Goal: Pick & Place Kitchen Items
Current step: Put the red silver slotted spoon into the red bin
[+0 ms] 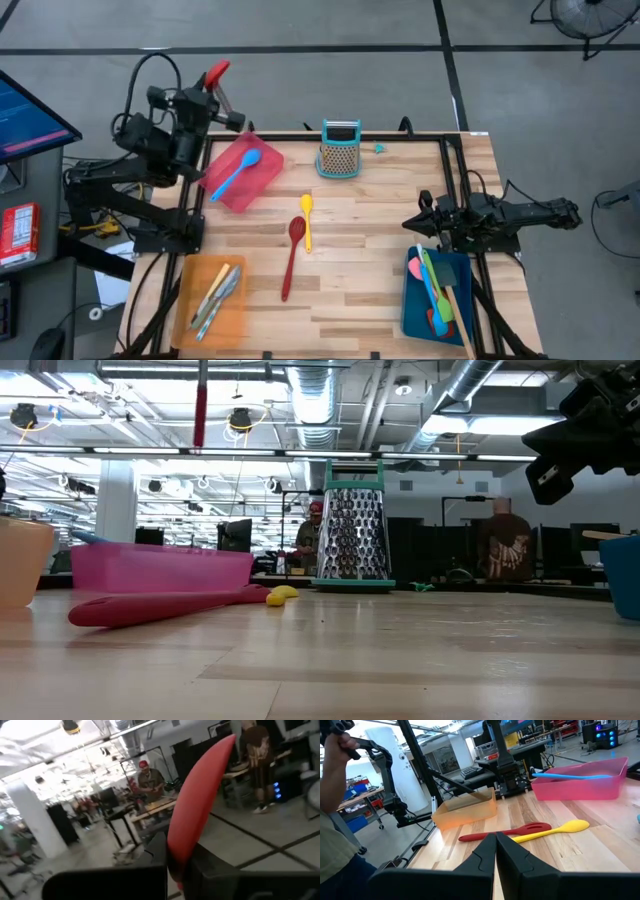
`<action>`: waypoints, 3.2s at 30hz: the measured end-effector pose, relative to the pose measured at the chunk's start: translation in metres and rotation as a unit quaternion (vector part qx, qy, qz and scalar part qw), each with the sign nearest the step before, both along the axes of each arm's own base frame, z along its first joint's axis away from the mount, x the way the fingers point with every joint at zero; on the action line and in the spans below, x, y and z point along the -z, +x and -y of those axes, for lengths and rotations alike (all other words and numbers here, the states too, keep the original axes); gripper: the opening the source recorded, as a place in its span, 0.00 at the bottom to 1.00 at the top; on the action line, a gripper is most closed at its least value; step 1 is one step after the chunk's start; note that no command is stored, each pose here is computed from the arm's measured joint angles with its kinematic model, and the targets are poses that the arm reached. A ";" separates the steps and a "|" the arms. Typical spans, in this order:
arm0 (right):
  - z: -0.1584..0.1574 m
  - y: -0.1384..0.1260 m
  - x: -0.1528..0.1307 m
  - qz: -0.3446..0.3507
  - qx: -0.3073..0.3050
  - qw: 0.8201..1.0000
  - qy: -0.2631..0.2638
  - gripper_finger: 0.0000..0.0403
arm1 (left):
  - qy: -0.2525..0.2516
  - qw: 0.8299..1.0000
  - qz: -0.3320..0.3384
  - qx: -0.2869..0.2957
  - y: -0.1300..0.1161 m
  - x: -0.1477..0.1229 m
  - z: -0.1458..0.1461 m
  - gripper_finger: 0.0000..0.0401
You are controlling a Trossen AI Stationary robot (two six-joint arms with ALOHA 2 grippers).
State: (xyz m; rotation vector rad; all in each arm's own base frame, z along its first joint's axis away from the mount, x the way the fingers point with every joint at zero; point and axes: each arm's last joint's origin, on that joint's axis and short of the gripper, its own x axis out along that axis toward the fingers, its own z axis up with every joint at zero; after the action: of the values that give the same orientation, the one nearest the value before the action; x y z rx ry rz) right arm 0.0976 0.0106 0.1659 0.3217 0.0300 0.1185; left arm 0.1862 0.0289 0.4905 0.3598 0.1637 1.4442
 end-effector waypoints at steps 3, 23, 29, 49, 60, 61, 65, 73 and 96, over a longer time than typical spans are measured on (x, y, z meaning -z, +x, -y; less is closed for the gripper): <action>0.000 0.000 0.000 0.000 0.000 1.000 0.000 0.02 | -0.004 0.999 0.031 0.017 0.000 0.000 0.005 0.01; 0.000 0.000 0.000 0.000 0.000 1.000 0.000 0.02 | -0.204 0.723 0.208 0.626 0.004 0.024 0.007 0.00; 0.000 0.000 0.000 0.000 0.000 1.000 0.000 0.02 | -0.393 0.751 0.222 0.482 -0.001 0.058 -0.024 0.00; 0.000 0.000 0.000 0.000 0.000 1.000 0.000 0.02 | -0.598 0.786 0.086 0.133 -0.054 0.130 -0.111 0.00; 0.000 0.000 0.000 0.000 0.000 1.000 0.000 0.02 | -0.648 0.756 0.052 0.077 -0.056 0.158 -0.152 0.00; 0.000 0.000 0.000 0.000 0.000 1.000 0.000 0.02 | -0.657 0.749 0.044 0.071 -0.056 0.162 -0.155 0.00; 0.000 0.000 0.000 0.000 0.000 1.000 0.000 0.02 | -0.685 0.726 0.020 0.054 -0.055 0.176 -0.167 0.00; 0.000 0.000 0.000 0.000 0.000 1.000 0.000 0.02 | -0.698 0.714 -0.010 0.046 -0.048 0.194 -0.184 0.00; 0.000 0.000 0.000 0.000 0.000 1.000 0.000 0.02 | -0.677 0.734 -0.028 0.037 -0.035 0.212 -0.206 0.00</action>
State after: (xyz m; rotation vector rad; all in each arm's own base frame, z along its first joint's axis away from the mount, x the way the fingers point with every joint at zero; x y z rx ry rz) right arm 0.0976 0.0106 0.1659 0.3219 0.0303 0.1181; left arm 0.1509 0.2350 0.2785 -0.8001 1.1573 0.9004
